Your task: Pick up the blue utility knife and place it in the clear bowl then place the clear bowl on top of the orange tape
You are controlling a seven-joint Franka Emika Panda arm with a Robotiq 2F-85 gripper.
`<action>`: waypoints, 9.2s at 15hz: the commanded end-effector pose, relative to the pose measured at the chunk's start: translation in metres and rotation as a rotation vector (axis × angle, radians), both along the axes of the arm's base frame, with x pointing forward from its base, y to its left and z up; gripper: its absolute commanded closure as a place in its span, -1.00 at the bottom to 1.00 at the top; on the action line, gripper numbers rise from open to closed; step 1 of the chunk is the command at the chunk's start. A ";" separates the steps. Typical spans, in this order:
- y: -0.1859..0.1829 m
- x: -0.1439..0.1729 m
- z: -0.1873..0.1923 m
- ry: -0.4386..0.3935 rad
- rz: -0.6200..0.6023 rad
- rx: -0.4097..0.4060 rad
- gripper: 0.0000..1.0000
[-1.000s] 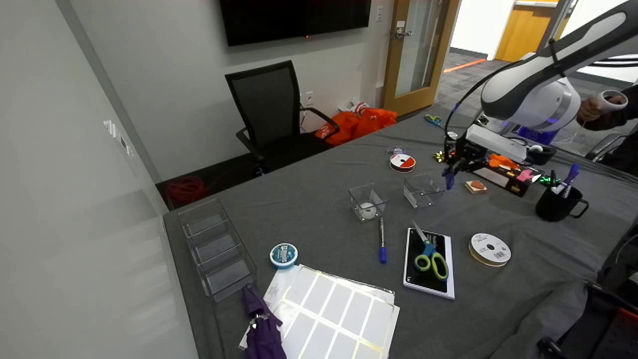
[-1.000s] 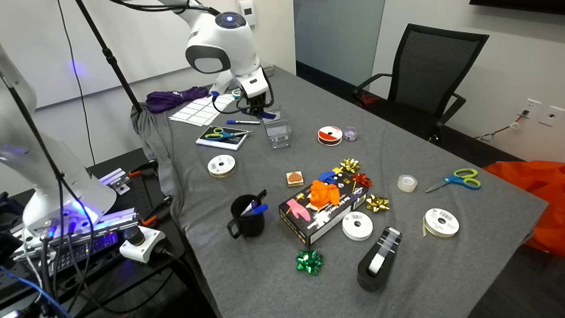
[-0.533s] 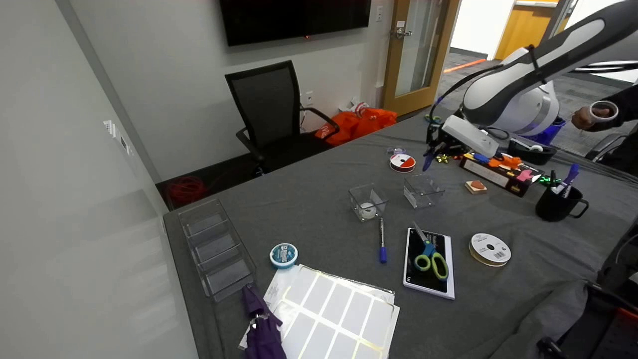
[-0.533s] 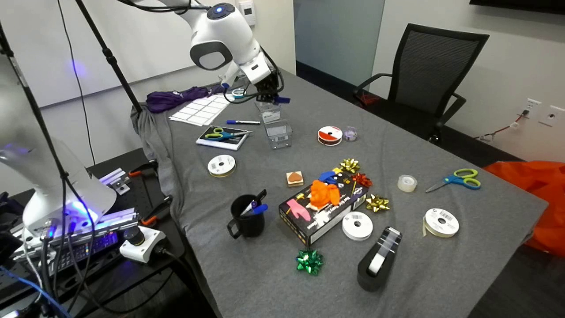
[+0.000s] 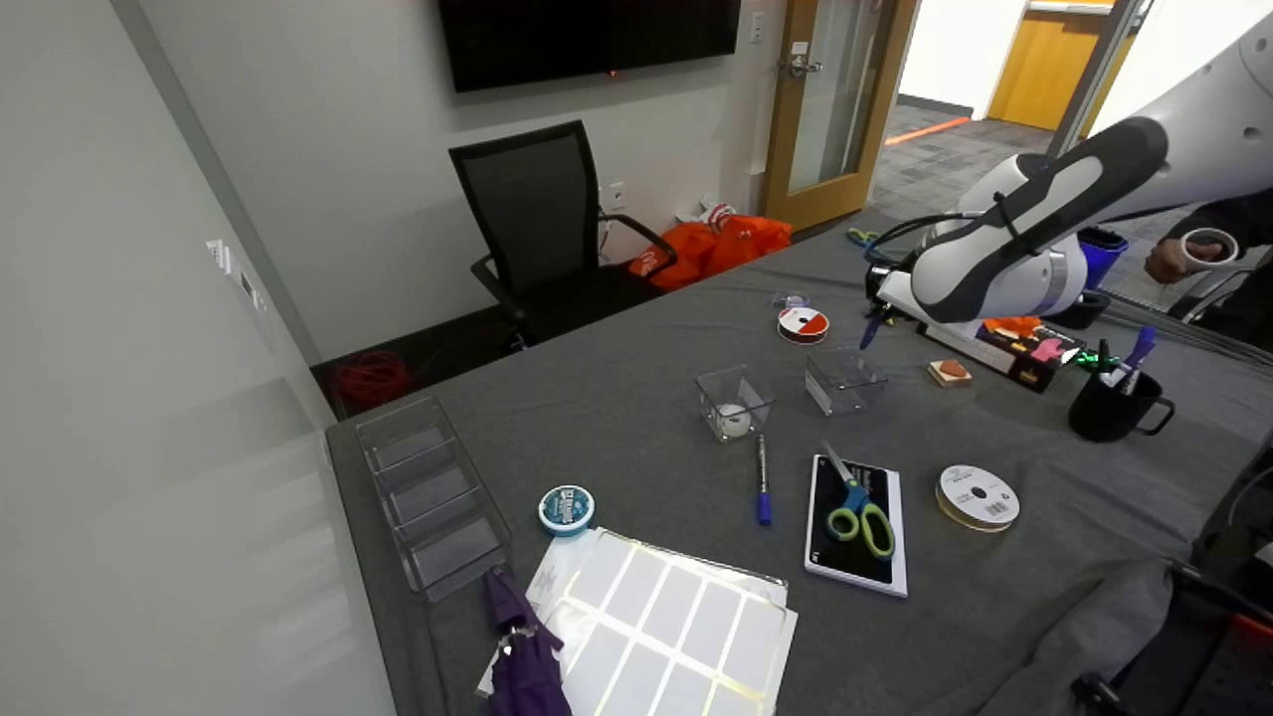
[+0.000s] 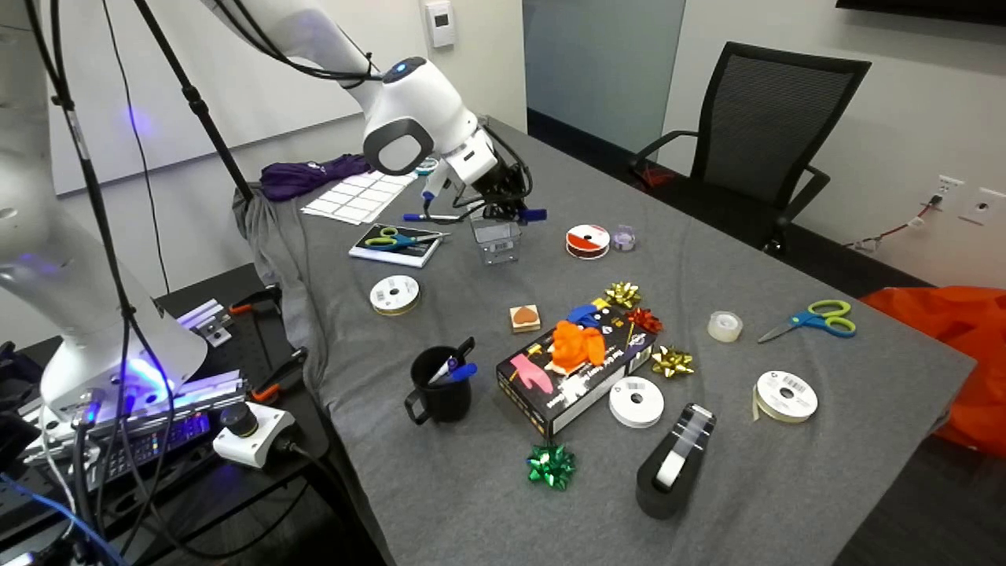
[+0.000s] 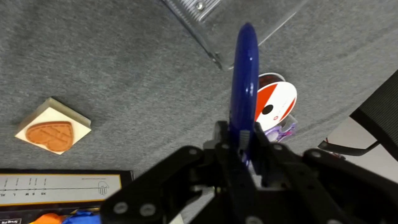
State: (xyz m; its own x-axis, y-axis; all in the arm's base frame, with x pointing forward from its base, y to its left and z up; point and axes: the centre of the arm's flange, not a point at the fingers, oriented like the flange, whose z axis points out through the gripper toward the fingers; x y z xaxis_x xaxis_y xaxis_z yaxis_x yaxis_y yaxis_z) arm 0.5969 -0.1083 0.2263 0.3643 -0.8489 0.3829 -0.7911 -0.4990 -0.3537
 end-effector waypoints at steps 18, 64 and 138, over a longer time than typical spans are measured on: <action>0.044 -0.021 -0.044 0.011 0.071 0.129 -0.72; -0.001 0.007 -0.043 0.452 0.239 0.147 -1.00; -0.030 0.158 0.005 0.256 -0.474 0.397 0.98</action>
State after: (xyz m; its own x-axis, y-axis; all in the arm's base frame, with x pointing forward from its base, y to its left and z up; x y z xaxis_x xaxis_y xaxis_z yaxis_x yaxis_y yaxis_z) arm 0.7364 -0.1326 0.2302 -0.0109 -0.9994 -0.0335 -0.9758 0.0179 -0.2181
